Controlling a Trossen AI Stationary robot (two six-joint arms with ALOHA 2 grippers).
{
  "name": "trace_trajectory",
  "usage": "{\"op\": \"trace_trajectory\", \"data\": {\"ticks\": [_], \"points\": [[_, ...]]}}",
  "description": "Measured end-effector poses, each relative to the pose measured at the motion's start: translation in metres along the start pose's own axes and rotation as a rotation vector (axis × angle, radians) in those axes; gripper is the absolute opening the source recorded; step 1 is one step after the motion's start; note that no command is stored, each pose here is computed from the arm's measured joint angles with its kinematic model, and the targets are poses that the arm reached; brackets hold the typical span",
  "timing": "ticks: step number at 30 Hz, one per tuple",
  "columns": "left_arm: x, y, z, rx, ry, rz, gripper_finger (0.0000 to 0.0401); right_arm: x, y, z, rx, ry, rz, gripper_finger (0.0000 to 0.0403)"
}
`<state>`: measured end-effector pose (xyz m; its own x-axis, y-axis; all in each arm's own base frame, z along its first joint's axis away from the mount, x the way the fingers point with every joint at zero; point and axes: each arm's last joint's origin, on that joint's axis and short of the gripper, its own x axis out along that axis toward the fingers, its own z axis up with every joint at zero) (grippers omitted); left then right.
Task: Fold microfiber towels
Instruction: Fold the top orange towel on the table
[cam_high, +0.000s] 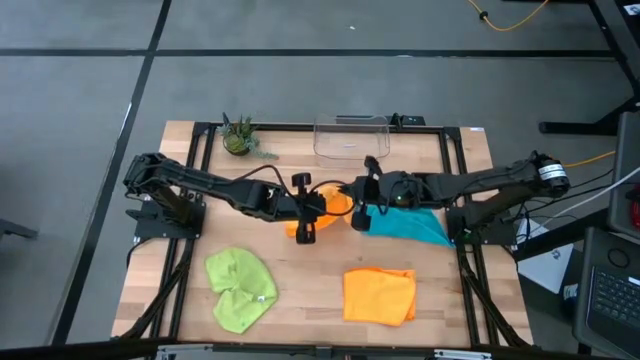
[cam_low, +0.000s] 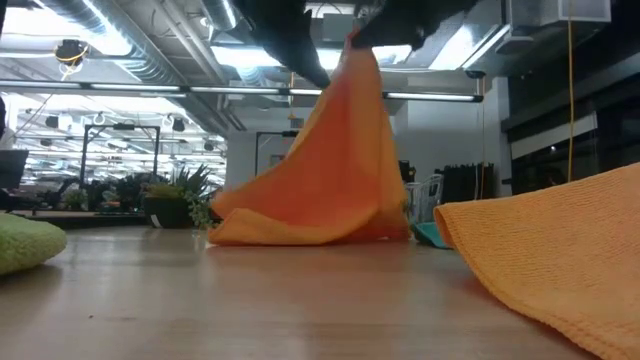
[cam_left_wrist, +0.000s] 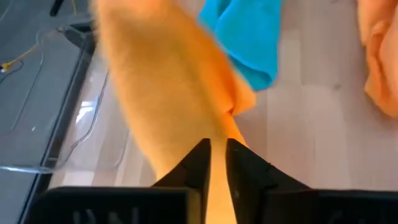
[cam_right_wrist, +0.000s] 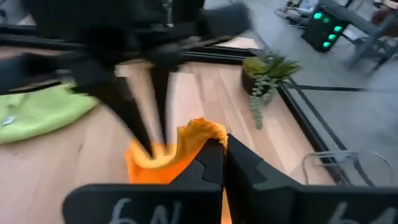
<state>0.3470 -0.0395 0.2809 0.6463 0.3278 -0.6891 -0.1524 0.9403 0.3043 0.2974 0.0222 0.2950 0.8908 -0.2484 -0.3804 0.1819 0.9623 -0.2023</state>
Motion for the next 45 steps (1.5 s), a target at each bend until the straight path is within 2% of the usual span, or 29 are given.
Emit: {"op": "trace_trajectory", "data": {"ticks": [4, 8, 15, 19, 27, 30, 34, 39, 45], "points": [[0.000, 0.000, -0.001, 0.002, 0.007, 0.000, 0.0080, -0.009, 0.001, 0.010, -0.011, -0.035, 0.010, 0.0002], [0.000, -0.002, 0.000, -0.046, 0.005, -0.060, 0.0099, -0.015, -0.002, 0.013, -0.006, -0.047, -0.019, 0.0002], [-0.002, -0.006, 0.000, -0.102, 0.003, -0.067, 0.0101, -0.018, -0.007, 0.016, 0.000, -0.054, -0.110, 0.0001], [0.002, -0.012, -0.002, -0.107, 0.018, -0.073, 0.0102, -0.019, -0.007, 0.019, -0.025, -0.059, -0.123, 0.0001], [0.010, -0.027, -0.003, -0.074, 0.023, -0.087, 0.0099, -0.037, -0.015, 0.062, -0.075, -0.151, -0.155, 0.0002], [0.010, -0.030, -0.006, -0.016, 0.036, -0.089, 0.0099, -0.044, -0.019, 0.075, -0.071, -0.165, -0.161, 0.0002], [0.012, -0.031, -0.003, -0.026, 0.008, -0.081, 0.0099, -0.053, -0.023, 0.089, -0.060, -0.188, -0.164, 0.0003], [0.012, -0.028, -0.001, -0.031, -0.010, -0.001, 0.0113, -0.061, -0.025, 0.099, -0.060, -0.194, -0.156, 0.0004], [0.010, -0.017, -0.010, 0.037, 0.060, 0.240, 0.0137, -0.069, -0.013, 0.098, -0.084, -0.137, -0.096, 0.0004]]}}
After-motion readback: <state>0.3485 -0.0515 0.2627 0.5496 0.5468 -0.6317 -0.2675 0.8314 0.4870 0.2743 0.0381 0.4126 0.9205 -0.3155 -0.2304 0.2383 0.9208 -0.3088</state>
